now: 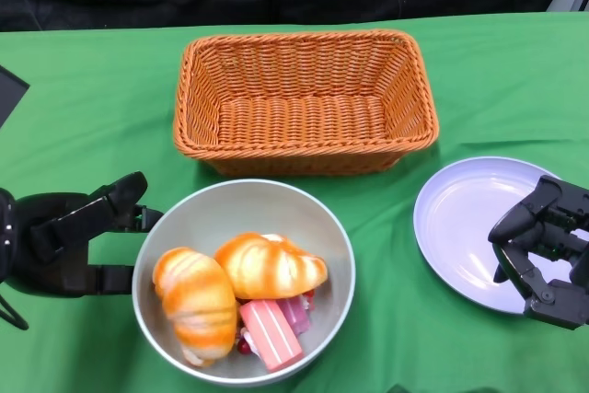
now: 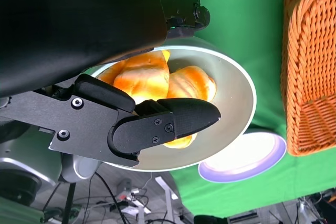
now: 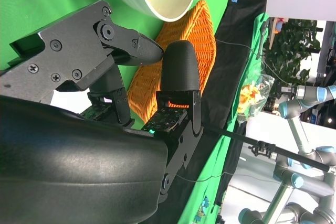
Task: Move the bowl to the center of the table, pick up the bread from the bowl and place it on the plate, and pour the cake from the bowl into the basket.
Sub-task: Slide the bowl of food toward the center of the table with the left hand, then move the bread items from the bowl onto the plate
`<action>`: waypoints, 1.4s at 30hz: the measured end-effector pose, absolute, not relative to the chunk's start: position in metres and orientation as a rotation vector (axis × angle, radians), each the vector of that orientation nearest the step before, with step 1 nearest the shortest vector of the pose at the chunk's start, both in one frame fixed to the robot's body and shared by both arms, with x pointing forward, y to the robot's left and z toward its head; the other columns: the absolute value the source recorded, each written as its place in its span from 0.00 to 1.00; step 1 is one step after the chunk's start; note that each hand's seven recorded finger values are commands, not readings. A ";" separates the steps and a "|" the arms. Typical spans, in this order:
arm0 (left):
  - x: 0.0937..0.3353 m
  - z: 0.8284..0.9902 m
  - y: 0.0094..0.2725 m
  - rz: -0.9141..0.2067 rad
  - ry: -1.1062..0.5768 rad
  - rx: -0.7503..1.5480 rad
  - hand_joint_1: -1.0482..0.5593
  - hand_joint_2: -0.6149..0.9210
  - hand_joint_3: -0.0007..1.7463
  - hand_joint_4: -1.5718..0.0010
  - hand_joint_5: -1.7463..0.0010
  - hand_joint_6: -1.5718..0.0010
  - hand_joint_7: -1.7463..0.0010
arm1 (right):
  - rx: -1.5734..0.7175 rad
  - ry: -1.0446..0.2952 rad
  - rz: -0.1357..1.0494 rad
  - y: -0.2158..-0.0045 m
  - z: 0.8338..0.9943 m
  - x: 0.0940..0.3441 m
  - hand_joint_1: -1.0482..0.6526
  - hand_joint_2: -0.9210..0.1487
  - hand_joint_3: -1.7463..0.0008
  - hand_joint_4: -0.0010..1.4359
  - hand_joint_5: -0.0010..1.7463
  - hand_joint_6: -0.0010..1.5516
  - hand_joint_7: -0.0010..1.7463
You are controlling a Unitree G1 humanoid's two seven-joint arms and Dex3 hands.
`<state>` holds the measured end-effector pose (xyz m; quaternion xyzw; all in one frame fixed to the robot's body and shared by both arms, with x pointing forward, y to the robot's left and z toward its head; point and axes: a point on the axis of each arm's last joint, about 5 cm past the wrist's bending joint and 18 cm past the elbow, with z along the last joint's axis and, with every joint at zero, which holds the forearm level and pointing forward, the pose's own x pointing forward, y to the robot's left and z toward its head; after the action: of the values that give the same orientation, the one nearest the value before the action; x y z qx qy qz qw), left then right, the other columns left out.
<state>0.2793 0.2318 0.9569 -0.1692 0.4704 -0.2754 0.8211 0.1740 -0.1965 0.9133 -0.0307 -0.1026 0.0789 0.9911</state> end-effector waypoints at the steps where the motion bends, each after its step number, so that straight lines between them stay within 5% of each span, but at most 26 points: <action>1: 0.280 0.957 0.230 -0.590 1.001 -0.364 0.20 1.00 0.37 1.00 1.00 1.00 1.00 | -0.062 -0.206 0.158 -0.197 0.913 0.174 0.50 0.30 0.51 0.51 0.90 0.46 0.74; 29: 0.289 0.962 0.194 -0.734 0.970 -0.388 0.20 1.00 0.37 1.00 1.00 1.00 1.00 | -0.068 -0.200 0.161 -0.195 0.912 0.173 0.49 0.28 0.53 0.51 0.90 0.46 0.74; 42: 0.290 0.966 0.198 -0.727 0.940 -0.360 0.20 1.00 0.37 1.00 1.00 1.00 1.00 | -0.067 -0.200 0.152 -0.195 0.912 0.173 0.50 0.27 0.54 0.51 0.90 0.46 0.74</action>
<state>0.2896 0.1978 0.9662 -0.1686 0.4405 -0.3408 0.8133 0.1727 -0.1948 0.9119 -0.0336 -0.0997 0.0758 0.9916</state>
